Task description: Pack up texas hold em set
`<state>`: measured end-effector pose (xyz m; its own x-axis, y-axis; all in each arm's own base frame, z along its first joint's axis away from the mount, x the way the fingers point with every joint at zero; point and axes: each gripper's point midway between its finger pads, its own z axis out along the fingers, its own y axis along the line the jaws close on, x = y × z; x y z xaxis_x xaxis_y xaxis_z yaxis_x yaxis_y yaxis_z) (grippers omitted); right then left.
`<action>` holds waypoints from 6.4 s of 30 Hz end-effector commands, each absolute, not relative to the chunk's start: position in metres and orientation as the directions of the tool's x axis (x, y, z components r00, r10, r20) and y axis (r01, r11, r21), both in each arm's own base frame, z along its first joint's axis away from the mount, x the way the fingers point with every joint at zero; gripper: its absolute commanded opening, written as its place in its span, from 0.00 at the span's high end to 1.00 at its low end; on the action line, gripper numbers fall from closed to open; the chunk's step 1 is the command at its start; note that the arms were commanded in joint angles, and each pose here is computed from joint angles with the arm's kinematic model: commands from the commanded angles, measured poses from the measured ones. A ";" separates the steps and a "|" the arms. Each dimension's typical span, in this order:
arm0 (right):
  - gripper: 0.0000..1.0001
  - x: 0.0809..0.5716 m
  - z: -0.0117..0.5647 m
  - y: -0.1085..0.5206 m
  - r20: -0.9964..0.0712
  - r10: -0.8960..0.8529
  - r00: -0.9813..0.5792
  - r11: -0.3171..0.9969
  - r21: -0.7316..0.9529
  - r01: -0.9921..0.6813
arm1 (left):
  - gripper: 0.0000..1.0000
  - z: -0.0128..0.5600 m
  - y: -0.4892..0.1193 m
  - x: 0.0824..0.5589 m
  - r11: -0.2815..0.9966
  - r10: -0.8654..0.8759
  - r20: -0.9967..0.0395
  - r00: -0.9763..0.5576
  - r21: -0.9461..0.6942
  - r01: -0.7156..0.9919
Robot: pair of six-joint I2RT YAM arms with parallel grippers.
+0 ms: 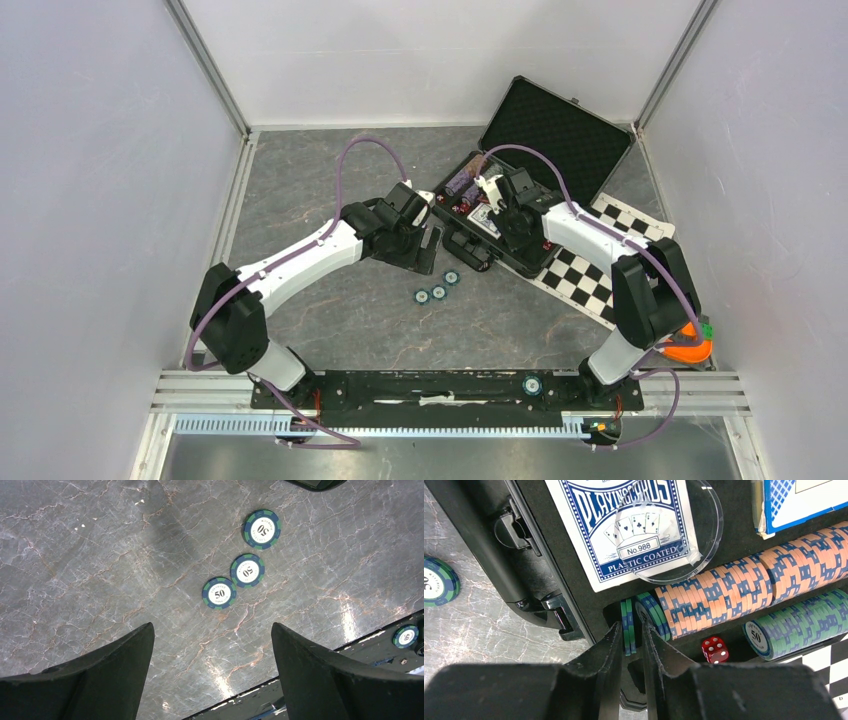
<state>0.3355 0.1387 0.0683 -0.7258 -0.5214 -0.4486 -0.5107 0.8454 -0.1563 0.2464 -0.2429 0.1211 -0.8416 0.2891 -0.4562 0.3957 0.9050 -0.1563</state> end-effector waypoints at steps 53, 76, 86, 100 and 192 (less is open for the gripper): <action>0.03 0.297 0.178 0.126 -0.770 -0.024 -0.638 0.985 0.090 -0.145 | 0.17 0.038 -0.256 0.237 0.780 0.593 -0.367 -0.717 0.042 0.624; 0.06 0.298 0.177 0.125 -0.767 -0.016 -0.642 0.986 0.094 -0.137 | 0.45 0.003 -0.261 0.225 0.728 0.664 -0.304 -0.683 0.050 0.684; 0.06 0.300 0.176 0.125 -0.766 -0.015 -0.642 0.985 0.098 -0.140 | 0.50 0.036 -0.264 0.234 0.744 0.644 -0.342 -0.684 0.075 0.664; 0.06 0.302 0.177 0.121 -0.768 -0.009 -0.641 0.985 0.103 -0.137 | 0.49 0.070 -0.305 0.246 0.725 0.614 -0.424 -0.665 -0.030 0.688; 0.10 0.294 0.164 0.115 -0.697 0.132 -0.705 0.963 0.260 -0.077 | 0.64 0.075 -0.313 0.238 0.735 0.641 -0.376 -0.670 0.047 0.676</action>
<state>0.2947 0.1162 0.1630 -0.7086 0.1002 -0.6985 -0.0913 0.9685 0.2315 0.2258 -0.3004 0.0385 -0.6767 0.6774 -0.2884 0.6949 0.7171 0.0536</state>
